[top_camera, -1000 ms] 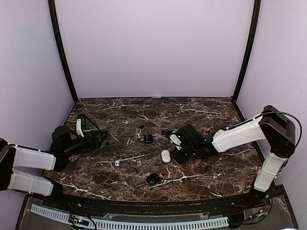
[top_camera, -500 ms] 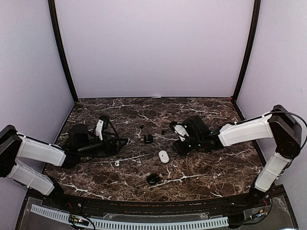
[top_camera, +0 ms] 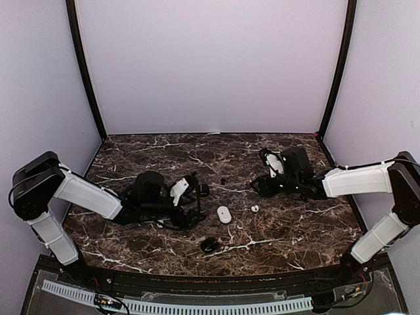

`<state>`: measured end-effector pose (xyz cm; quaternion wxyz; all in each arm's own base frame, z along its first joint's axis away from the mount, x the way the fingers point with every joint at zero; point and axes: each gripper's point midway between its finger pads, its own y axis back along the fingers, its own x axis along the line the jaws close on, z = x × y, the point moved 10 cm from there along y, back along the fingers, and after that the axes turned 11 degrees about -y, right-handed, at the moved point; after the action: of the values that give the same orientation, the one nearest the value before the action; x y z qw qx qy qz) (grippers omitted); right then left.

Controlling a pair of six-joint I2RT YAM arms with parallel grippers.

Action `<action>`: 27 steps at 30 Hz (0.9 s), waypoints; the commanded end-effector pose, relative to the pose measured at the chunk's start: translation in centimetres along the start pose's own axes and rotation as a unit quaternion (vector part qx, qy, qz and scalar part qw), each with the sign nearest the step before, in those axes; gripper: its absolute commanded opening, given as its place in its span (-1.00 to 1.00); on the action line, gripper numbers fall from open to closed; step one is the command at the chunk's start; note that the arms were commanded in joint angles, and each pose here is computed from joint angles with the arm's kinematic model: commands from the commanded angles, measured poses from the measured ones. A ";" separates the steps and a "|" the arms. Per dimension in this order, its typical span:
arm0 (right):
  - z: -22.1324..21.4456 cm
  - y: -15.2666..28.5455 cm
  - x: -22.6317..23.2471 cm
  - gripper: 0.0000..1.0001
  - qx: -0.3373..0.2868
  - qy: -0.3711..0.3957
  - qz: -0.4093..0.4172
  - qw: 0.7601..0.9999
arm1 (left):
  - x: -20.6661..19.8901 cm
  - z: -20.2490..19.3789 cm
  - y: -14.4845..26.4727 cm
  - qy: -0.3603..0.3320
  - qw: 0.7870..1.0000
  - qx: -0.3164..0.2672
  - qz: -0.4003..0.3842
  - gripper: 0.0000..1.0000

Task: Insert the wireless bluetooth earbuds into the charging case
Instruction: Adjust the charging case at the center of the board, then pick up the charging case from the center of the board.

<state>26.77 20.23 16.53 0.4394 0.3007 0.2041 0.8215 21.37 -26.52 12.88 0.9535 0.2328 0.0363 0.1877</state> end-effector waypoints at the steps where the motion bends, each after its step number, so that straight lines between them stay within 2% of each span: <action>1: 1.3 0.4 1.1 0.15 -0.044 -0.005 0.072 0.996 | -0.6 0.3 -2.0 -0.050 0.997 0.062 -0.022 0.98; 6: 0.9 0.5 0.9 0.14 -0.053 -0.001 0.068 0.996 | -1.7 -0.4 -5.2 -0.106 0.985 0.133 -0.014 0.98; 10: 0.3 1.9 0.6 0.14 -0.093 0.001 0.068 0.993 | -2.6 -1.1 -7.8 -0.148 0.973 0.177 -0.005 0.98; 21: -0.4 3.6 0.4 0.16 -0.123 0.013 0.070 0.990 | -2.0 -1.1 -10.2 -0.141 0.971 0.190 -0.010 0.98; 27: -0.4 3.4 0.6 0.16 -0.116 0.016 0.083 0.990 | -1.1 -1.0 -10.3 -0.108 0.976 0.180 -0.057 0.98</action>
<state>24.08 18.72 17.97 0.4072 0.2616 0.1034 0.8689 23.53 -36.16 8.95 0.9145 0.3783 -0.0583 0.1309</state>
